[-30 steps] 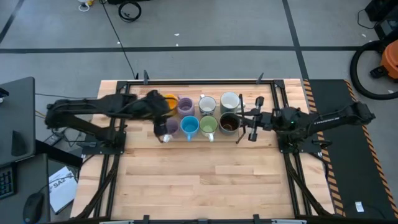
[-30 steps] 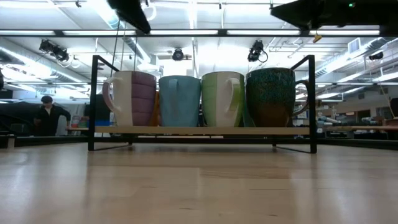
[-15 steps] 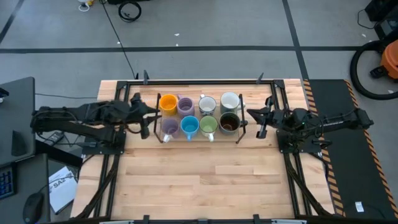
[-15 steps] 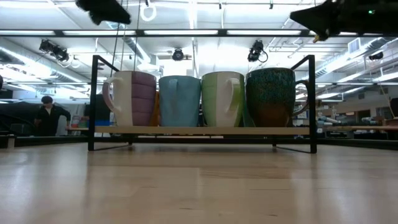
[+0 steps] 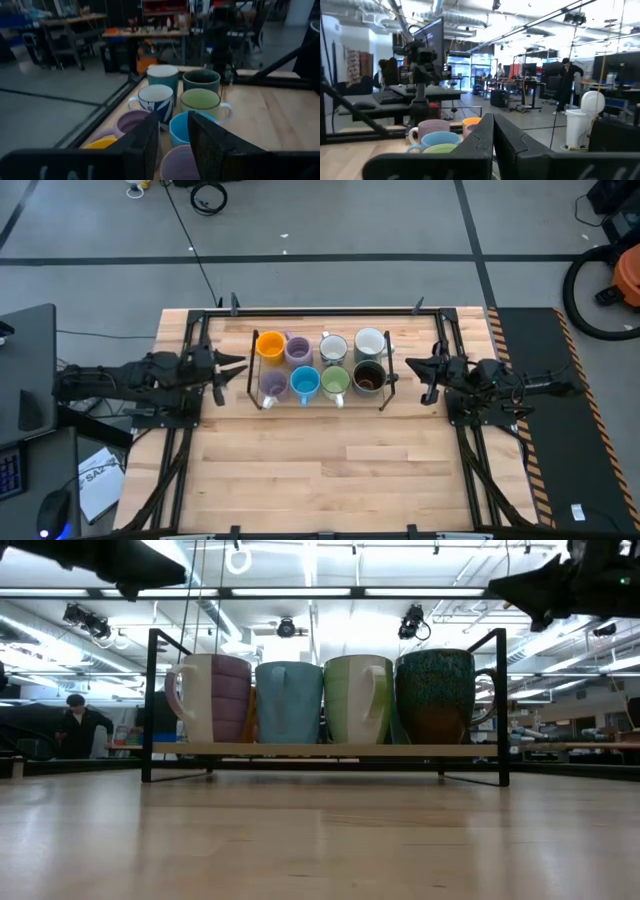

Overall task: Place coffee mugs
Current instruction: Return to Home Position

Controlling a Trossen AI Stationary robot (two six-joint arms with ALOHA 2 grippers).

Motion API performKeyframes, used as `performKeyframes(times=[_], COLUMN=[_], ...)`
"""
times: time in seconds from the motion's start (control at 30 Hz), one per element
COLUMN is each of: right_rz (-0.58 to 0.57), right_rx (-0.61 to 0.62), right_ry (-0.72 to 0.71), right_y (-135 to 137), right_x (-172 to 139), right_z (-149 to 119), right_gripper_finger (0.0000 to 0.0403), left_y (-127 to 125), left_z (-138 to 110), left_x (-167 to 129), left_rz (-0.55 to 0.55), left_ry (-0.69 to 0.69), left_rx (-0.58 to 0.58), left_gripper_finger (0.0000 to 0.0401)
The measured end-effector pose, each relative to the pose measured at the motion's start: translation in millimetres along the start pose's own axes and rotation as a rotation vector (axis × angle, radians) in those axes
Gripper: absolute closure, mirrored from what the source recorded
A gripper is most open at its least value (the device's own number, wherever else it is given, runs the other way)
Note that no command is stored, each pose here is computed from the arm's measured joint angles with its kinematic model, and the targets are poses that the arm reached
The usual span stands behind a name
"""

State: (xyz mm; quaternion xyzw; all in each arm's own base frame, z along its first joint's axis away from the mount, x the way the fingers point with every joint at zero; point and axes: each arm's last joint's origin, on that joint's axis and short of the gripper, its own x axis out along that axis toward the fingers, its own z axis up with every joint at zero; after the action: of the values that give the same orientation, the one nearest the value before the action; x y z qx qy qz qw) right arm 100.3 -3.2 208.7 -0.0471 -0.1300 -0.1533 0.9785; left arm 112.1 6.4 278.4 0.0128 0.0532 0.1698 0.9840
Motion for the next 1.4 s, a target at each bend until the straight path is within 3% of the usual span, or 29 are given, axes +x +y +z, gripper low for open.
performKeyframes(times=[0.23, 0.47, 0.7, 0.83, 1.07, 1.4], right_rz=[-0.081, -0.126, -0.268, -0.266, -0.255, -0.254], right_rx=[0.023, 0.014, 0.107, 0.101, 0.103, 0.103], right_ry=[-0.034, -0.029, -0.016, -0.016, -0.018, -0.018], right_y=[-4, -7, -11, -10, -10, -10], right_x=[-10, -12, -13, -13, -13, -13], right_z=[-10, -10, -10, -10, -10, -10], right_gripper_finger=[0.0388, 0.0389, 0.0388, 0.0385, 0.0385, 0.0383], left_y=[3, 5, 4, 3, 4, 4], left_z=[-34, -67, -89, -92, -92, -93], left_x=[-7, -13, -11, -10, -9, -9], left_rz=[0.006, 0.010, -0.008, -0.014, -0.004, -0.003], left_ry=[-0.126, -0.220, -0.205, -0.204, -0.200, -0.198], left_rx=[0.041, -0.001, -0.023, -0.028, -0.150, -0.150], left_gripper_finger=[0.0289, 0.0290, 0.0304, 0.0313, 0.0316, 0.0316])
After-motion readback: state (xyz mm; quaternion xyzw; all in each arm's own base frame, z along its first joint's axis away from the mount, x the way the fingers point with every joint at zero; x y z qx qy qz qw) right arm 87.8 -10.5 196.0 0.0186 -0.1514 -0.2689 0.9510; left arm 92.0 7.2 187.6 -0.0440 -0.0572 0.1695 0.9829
